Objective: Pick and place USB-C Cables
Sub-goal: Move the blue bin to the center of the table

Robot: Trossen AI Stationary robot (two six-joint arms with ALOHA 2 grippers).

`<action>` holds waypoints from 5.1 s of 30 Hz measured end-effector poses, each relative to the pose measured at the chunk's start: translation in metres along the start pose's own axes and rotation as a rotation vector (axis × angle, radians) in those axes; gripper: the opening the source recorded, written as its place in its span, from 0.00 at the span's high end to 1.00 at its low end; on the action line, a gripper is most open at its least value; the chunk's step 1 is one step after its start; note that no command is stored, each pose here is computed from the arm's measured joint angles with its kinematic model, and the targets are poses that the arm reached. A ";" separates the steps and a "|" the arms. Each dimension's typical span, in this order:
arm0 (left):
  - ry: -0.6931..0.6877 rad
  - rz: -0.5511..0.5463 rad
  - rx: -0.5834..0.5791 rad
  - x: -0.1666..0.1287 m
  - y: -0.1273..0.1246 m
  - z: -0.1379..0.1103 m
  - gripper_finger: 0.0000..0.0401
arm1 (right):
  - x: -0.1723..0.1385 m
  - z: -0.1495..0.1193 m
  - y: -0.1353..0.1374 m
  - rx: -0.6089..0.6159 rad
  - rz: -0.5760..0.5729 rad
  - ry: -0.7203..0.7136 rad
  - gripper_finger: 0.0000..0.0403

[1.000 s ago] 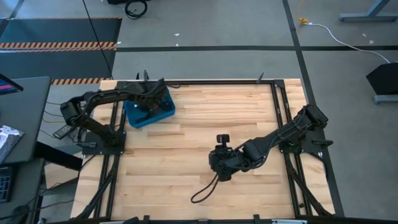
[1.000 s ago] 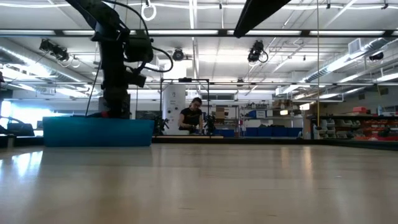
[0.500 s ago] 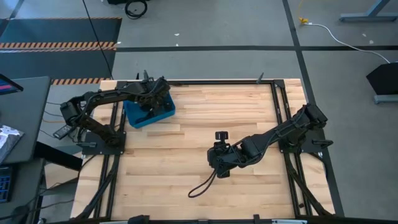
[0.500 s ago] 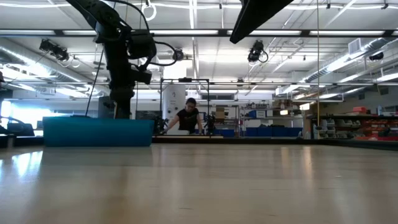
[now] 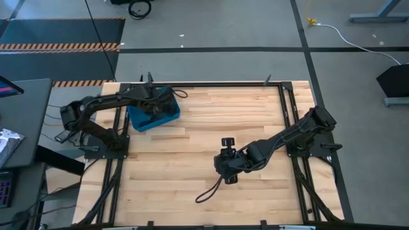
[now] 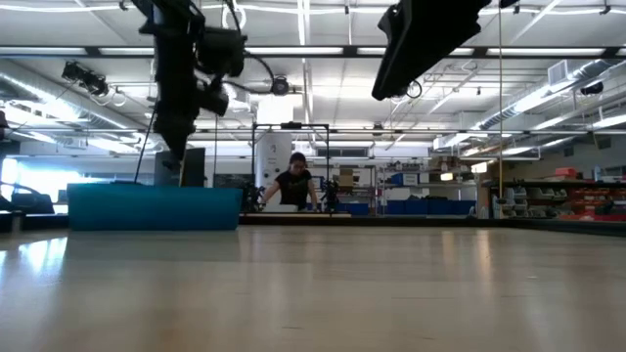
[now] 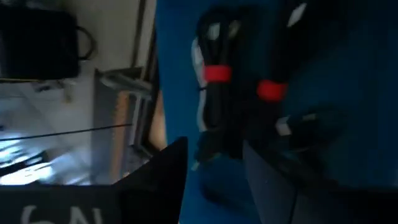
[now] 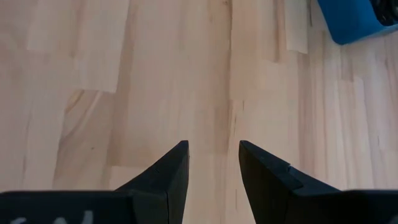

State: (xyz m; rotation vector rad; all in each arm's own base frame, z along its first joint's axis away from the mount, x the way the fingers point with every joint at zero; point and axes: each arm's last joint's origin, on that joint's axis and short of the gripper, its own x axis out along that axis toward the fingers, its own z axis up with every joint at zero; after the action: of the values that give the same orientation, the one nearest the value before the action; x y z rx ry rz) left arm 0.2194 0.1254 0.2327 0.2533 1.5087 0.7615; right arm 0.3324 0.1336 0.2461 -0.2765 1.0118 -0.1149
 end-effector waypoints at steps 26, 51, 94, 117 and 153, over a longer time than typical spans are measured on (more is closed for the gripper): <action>-0.061 -0.478 -0.102 -0.051 -0.015 -0.021 0.55 | 0.001 0.004 0.002 0.062 0.137 -0.008 0.64; 0.046 -0.419 -0.066 0.013 -0.059 -0.051 0.60 | 0.001 0.006 0.002 0.063 0.141 -0.028 0.64; -0.266 -0.605 0.024 -0.029 -0.115 -0.035 0.97 | -0.018 -0.027 -0.025 0.021 -0.063 0.283 0.64; -0.465 -0.721 0.012 -0.037 -0.151 0.000 0.98 | -0.085 -0.044 -0.055 0.218 -0.061 0.229 0.64; -0.411 -0.659 0.186 -0.074 -0.197 0.084 0.98 | -0.109 -0.059 -0.029 0.199 -0.062 0.226 0.64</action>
State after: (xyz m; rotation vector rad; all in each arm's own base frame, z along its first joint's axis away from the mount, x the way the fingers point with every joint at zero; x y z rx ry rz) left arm 0.3649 -0.0410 0.1819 0.0336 1.1613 0.0344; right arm 0.2257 0.1200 0.3139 -0.1144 1.2065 -0.3072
